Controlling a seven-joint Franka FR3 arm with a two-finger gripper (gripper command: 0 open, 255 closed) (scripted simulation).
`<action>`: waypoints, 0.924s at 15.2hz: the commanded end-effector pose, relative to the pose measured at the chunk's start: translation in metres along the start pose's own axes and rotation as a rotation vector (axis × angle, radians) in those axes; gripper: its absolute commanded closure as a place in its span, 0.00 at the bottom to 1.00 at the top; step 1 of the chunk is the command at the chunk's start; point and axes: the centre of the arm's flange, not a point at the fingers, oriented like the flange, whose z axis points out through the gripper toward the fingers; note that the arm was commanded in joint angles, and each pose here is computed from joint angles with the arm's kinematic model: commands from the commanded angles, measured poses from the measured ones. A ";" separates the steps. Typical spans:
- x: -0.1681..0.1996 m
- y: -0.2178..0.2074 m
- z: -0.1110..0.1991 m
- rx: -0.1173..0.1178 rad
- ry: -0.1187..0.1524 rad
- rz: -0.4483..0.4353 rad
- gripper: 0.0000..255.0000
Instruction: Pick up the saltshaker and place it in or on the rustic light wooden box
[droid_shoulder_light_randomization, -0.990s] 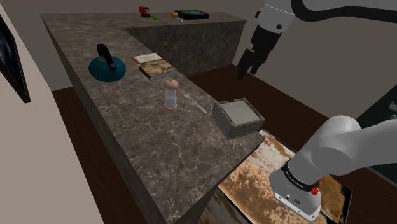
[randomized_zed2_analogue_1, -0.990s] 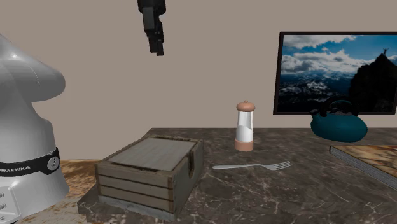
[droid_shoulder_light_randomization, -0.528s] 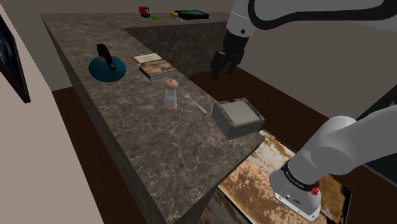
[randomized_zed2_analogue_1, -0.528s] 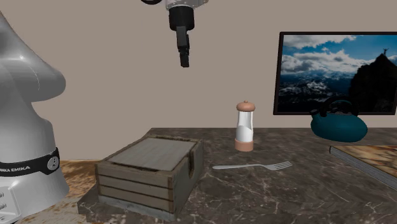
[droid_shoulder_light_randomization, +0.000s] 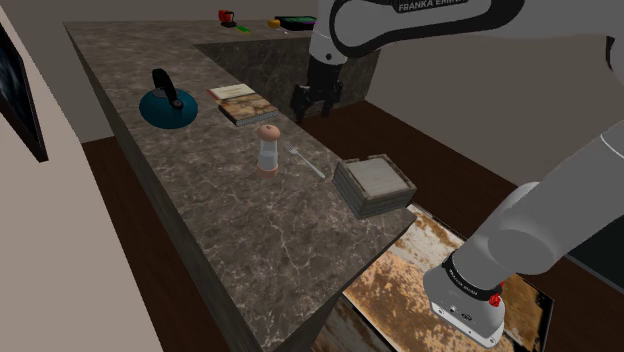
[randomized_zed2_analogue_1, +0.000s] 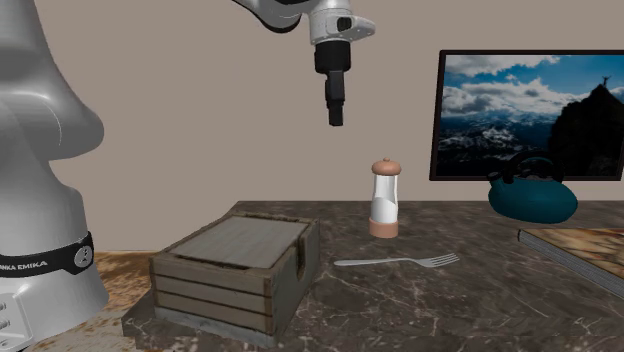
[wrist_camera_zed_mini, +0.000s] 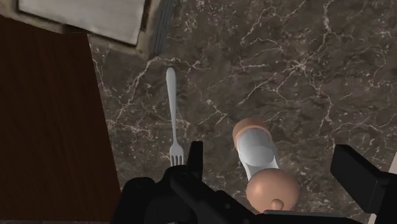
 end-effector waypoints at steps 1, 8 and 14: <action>0.022 -0.008 0.013 -0.004 0.001 0.009 0.00; 0.100 -0.035 0.054 -0.018 0.001 0.036 0.00; 0.140 -0.048 0.086 -0.025 0.001 0.050 0.00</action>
